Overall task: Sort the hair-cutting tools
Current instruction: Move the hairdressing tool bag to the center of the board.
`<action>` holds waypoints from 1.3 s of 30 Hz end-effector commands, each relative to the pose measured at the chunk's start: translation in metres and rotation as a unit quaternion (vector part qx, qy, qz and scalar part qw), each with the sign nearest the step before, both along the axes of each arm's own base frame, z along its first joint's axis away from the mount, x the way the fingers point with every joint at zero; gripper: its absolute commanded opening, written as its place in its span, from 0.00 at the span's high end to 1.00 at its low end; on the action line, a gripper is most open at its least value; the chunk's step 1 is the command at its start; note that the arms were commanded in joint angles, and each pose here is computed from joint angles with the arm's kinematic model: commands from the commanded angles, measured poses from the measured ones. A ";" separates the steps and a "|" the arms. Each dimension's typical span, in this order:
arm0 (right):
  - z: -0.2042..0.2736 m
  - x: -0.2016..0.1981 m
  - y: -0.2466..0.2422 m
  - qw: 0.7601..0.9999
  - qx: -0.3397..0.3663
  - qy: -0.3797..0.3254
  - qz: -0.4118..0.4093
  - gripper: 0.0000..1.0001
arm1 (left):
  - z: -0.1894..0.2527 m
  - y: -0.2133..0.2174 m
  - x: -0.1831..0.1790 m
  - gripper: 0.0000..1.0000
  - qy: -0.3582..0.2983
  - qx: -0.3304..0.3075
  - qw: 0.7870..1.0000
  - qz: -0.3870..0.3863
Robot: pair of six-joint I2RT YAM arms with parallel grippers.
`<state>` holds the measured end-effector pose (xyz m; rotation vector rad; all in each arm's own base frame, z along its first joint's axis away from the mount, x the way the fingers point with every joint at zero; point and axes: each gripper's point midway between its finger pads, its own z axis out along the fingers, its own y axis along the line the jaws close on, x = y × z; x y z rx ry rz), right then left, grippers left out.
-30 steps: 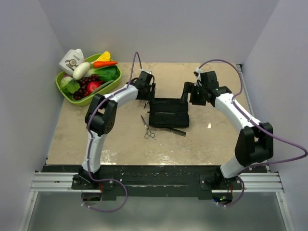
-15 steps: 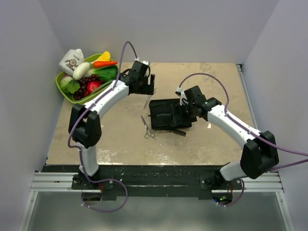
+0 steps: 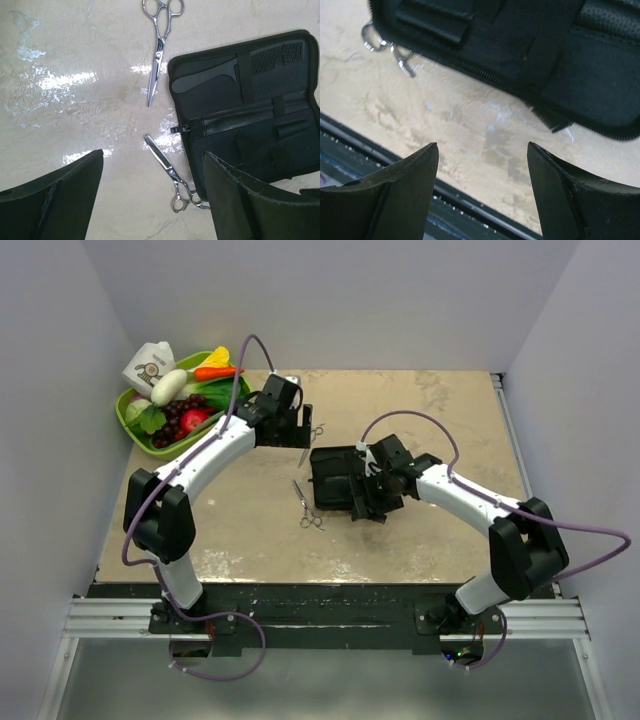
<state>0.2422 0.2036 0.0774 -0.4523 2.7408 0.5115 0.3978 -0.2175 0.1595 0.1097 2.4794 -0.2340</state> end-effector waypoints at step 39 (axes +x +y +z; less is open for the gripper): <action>-0.017 0.070 0.012 0.992 -0.031 -0.115 -0.037 0.25 | 0.006 0.009 -0.015 0.16 -0.007 -0.006 1.000 0.006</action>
